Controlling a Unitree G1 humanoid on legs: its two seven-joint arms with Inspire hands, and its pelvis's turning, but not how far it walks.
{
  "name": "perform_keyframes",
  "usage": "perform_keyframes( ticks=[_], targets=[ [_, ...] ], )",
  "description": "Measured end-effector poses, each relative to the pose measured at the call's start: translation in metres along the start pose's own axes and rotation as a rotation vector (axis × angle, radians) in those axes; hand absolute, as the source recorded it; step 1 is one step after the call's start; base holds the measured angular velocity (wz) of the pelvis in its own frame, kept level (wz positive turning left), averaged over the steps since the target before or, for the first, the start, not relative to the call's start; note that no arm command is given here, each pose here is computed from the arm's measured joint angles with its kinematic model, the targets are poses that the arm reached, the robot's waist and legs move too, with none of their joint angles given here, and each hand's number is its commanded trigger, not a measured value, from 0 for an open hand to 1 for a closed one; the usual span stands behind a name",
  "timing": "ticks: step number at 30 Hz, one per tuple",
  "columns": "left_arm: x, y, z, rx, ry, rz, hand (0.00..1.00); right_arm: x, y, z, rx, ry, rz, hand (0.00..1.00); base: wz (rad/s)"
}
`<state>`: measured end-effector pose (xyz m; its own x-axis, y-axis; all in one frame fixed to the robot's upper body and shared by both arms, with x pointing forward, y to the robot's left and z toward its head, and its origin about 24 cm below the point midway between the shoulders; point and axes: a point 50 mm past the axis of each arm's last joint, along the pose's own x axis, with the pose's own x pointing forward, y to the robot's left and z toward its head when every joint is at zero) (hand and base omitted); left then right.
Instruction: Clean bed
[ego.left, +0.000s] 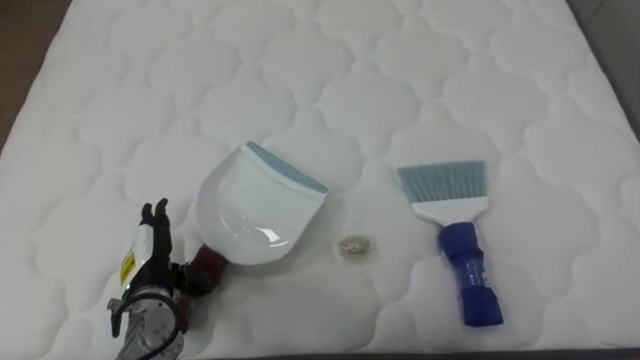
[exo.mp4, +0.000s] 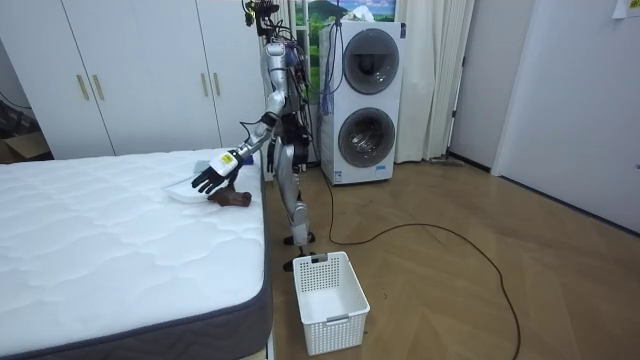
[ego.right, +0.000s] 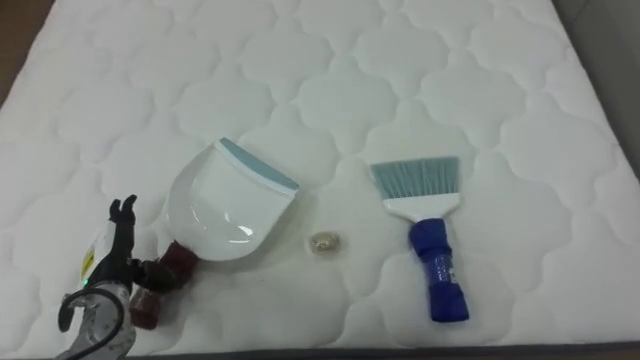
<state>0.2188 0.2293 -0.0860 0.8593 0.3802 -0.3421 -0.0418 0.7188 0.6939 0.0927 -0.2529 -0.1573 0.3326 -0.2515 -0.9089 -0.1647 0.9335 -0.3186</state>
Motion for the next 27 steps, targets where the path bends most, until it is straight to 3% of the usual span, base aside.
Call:
perform_keyframes(
  ticks=[12,27],
  targets=[
    [-0.005,-0.005,-0.016,0.028,0.067,-0.027,0.00,0.000,0.001,-0.001,-0.011,0.005,0.002,0.00,0.00],
    [-0.004,-0.017,-0.016,0.011,0.122,-0.101,0.00,0.000,0.003,0.003,-0.008,-0.009,0.000,0.00,0.01]
  ],
)
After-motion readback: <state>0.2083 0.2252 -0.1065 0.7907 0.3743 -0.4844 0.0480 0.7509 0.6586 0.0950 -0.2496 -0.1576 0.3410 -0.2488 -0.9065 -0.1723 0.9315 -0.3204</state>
